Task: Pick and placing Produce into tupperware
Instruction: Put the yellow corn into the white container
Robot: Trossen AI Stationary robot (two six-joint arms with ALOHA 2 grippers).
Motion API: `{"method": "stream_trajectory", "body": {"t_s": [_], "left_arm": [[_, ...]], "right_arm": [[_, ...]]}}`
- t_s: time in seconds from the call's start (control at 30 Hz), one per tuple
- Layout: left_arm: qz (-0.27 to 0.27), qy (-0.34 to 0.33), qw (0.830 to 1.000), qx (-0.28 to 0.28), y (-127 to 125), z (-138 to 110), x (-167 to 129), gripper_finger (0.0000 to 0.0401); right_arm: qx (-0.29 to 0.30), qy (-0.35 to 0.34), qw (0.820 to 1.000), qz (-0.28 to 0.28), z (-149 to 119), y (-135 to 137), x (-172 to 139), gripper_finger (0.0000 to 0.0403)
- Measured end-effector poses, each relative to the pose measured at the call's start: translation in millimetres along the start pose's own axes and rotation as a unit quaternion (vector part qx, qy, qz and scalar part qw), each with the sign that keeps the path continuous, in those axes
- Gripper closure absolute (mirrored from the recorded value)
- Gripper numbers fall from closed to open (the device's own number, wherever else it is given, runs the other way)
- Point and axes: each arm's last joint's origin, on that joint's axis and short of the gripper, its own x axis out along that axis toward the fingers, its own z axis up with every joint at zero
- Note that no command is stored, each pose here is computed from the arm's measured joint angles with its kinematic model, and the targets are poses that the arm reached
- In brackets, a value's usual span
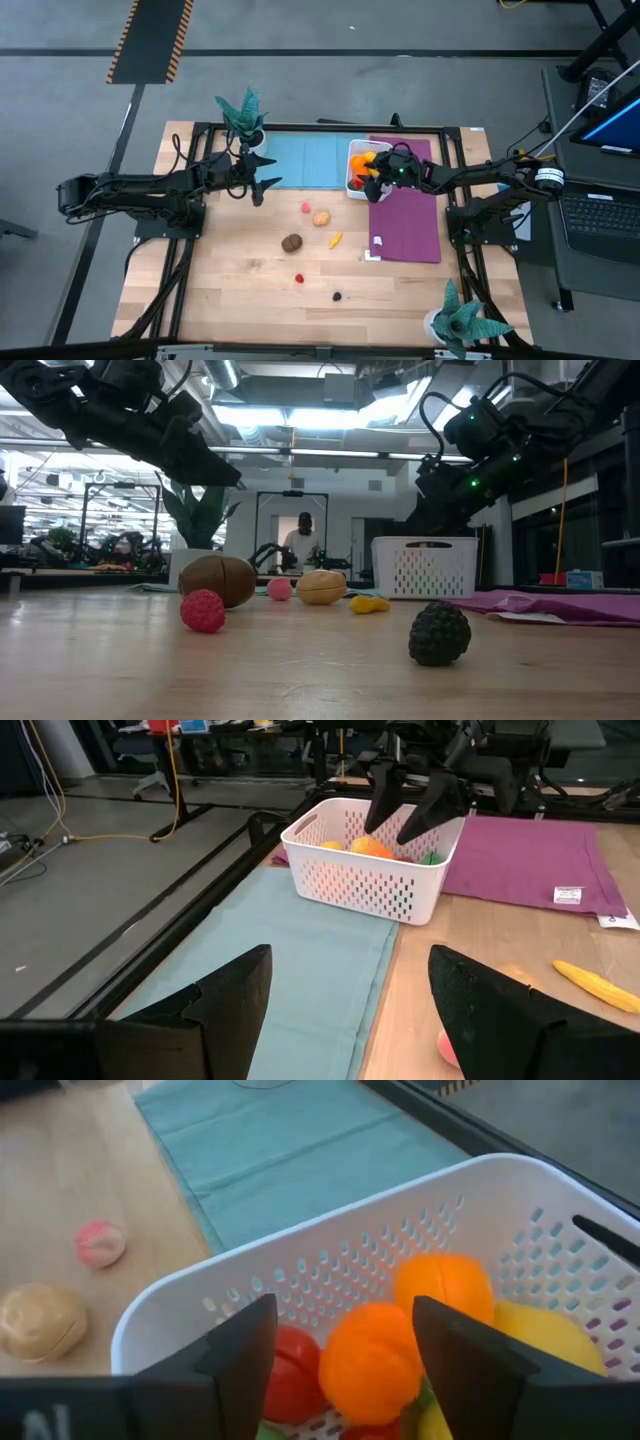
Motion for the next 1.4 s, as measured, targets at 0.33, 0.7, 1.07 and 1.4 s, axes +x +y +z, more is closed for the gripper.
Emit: {"method": "stream_trajectory", "body": {"t_s": [0.33, 0.7, 1.07, 1.4], "left_arm": [[0.0, 0.0, 1.0, 0.003, 0, 0, 0, 0.0138], [-0.072, -0.006, 0.997, 0.021, -11, 1, -1, 0.0138], [-0.128, -0.01, 0.991, 0.035, -31, 1, -4, 0.0138], [-0.166, -0.011, 0.985, 0.042, -45, 1, -7, 0.0138]], "right_arm": [[-0.024, -0.074, 0.997, 0.009, 17, 2, -7, 0.0153], [-0.074, -0.13, 0.986, 0.075, 33, 25, -33, 0.0157], [-0.033, -0.099, 0.99, 0.095, 26, 33, -35, 0.0156], [-0.082, -0.057, 0.981, 0.166, 15, 48, -35, 0.0156]]}}
